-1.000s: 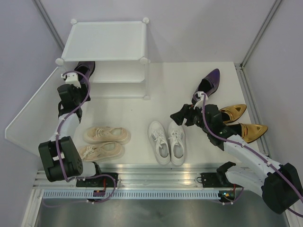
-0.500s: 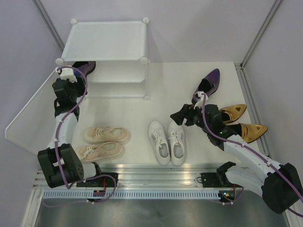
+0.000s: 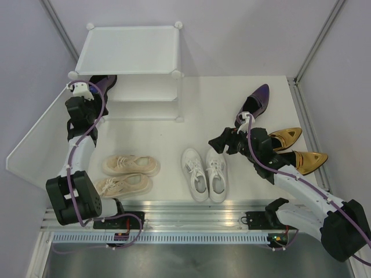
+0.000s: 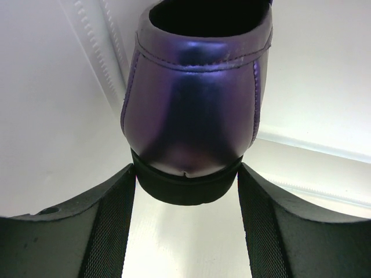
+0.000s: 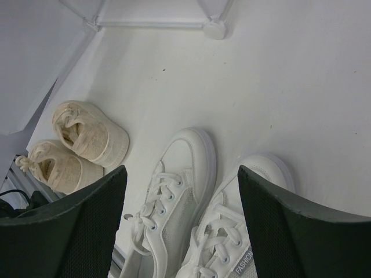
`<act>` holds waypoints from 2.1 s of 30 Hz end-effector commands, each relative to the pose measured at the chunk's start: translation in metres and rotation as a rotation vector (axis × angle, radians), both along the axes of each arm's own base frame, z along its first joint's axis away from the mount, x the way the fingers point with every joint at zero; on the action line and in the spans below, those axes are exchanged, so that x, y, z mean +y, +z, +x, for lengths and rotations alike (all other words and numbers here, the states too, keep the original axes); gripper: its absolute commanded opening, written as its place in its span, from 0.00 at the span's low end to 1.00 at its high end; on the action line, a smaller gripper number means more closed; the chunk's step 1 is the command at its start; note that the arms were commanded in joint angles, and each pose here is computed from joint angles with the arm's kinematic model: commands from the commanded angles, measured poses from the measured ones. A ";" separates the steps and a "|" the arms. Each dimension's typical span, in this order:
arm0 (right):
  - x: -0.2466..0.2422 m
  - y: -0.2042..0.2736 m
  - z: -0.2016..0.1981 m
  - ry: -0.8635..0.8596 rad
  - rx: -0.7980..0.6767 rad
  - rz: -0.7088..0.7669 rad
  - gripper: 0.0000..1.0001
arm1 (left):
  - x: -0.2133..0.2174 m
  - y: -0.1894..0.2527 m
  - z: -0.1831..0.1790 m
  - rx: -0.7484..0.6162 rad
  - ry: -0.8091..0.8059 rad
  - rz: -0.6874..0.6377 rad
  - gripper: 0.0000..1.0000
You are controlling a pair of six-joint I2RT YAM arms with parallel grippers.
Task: Place and organize the shoes in the shoe cabinet
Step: Place the shoe in the shoe cabinet.
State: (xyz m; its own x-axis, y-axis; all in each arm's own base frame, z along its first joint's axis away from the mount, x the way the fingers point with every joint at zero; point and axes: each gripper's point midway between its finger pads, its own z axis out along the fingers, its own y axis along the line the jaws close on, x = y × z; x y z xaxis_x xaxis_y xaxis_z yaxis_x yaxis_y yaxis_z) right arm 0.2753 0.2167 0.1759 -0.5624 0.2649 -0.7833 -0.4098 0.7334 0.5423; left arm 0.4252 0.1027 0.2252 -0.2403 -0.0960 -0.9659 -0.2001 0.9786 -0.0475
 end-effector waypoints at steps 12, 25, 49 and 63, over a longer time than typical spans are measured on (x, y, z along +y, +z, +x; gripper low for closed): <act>-0.001 0.004 0.011 -0.022 -0.035 -0.017 0.81 | 0.008 0.027 0.026 -0.146 0.046 -0.066 0.42; -0.002 -0.001 0.014 -0.029 -0.024 -0.031 0.81 | 0.007 0.014 0.049 -0.127 0.024 -0.110 0.53; -0.003 -0.003 0.015 -0.030 -0.018 -0.033 0.81 | -0.005 0.015 0.044 -0.095 -0.037 -0.130 0.93; -0.001 0.002 0.011 -0.019 -0.025 -0.014 0.81 | -0.003 0.019 0.009 -0.081 0.023 -0.096 0.78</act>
State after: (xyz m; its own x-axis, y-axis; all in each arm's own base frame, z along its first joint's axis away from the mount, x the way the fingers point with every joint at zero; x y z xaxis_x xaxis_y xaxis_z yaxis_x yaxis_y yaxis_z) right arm 0.2823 0.2129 0.1572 -0.5842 0.2447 -0.7739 -0.3730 0.7659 0.5237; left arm 0.4423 0.0997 0.2346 -0.1772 -0.1989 -0.9639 -0.2056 0.9652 -0.1613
